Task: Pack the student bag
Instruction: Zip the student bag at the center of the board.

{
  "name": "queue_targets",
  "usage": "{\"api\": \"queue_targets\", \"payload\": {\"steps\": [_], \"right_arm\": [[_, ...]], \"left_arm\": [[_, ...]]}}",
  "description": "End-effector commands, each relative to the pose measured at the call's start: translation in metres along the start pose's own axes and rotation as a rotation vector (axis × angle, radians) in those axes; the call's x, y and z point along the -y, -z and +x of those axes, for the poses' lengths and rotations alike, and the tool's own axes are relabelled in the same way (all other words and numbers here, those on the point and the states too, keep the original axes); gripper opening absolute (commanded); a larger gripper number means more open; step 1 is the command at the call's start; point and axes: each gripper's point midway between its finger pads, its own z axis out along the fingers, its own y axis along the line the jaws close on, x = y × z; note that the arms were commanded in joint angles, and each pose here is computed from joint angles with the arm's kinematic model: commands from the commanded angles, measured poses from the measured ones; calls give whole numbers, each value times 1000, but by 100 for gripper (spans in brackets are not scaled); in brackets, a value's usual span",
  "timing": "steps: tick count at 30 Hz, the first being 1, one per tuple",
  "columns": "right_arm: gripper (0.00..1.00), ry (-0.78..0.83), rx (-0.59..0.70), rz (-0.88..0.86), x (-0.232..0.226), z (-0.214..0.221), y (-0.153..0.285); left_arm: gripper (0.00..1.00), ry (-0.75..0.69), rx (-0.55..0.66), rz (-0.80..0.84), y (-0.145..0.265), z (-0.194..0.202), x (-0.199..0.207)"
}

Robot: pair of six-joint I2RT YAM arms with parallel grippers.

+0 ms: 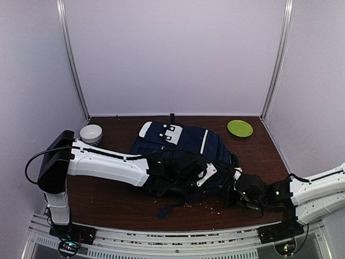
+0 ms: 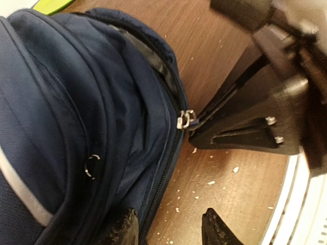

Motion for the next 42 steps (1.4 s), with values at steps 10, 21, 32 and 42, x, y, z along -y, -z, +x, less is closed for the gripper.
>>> {"api": "queue_targets", "payload": {"steps": [10,21,32,42], "right_arm": [[0,17,18,-35,-9,-9,6],[0,20,29,-72,-17,-15,10],[0,44,-29,-165,-62,-26,9],[0,44,-50,-242,-94,-27,-4]], "left_arm": [[73,-82,-136,-242,-39,25,-39],[4,-57,-135,-362,-28,32,-59],[0,34,-98,-484,37,55,-85],[0,153,-86,-401,64,107,-79]]}}
